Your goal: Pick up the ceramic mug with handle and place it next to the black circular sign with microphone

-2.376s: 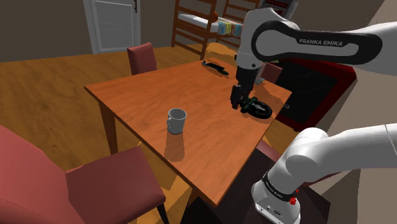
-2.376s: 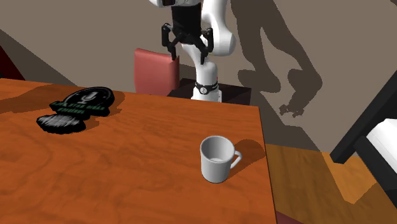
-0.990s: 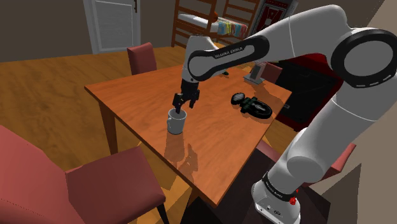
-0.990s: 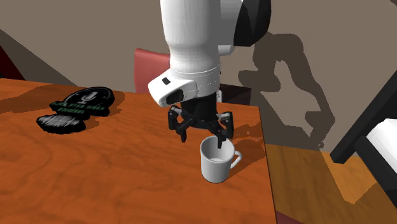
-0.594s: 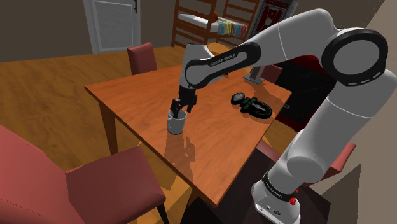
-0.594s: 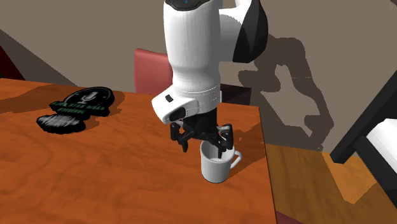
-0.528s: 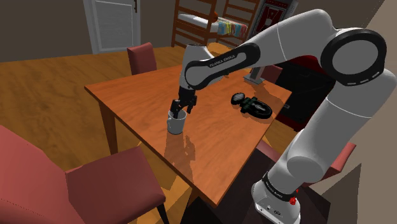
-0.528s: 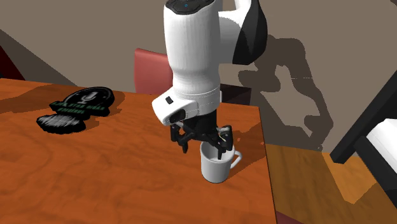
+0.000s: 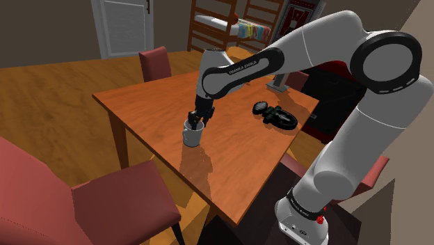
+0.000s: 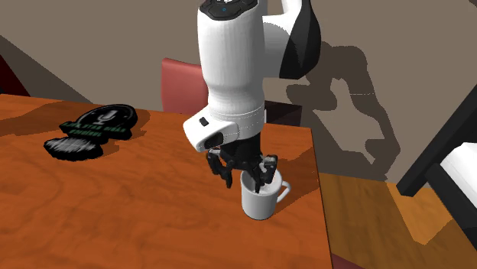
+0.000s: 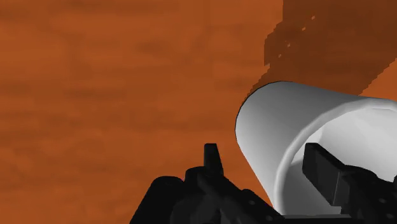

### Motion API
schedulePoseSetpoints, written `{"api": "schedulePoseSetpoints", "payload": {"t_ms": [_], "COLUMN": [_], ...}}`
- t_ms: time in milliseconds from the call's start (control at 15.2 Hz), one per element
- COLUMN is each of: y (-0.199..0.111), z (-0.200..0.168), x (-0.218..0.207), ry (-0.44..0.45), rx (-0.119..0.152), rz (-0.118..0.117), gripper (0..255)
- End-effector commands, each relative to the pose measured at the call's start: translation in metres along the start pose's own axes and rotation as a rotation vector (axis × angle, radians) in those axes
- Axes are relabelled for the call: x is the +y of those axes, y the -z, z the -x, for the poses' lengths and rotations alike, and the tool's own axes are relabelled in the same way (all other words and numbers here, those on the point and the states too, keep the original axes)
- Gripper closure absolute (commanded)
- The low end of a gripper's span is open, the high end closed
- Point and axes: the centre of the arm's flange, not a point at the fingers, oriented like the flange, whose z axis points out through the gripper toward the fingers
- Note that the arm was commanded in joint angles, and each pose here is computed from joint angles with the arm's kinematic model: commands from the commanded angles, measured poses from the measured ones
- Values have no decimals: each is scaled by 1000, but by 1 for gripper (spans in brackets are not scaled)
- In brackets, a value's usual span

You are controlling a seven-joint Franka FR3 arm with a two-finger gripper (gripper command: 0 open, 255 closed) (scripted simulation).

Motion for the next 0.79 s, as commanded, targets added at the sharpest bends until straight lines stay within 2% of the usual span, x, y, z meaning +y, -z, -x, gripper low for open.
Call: {"api": "schedulePoseSetpoints", "payload": {"t_ms": [0,528,726], "y": [0,0,16], "z": [0,0,0], "x": [0,0,-1], "ry": [0,0,0], "rx": [0,0,0], "rz": [0,0,0], "gripper": [255,255,255]}}
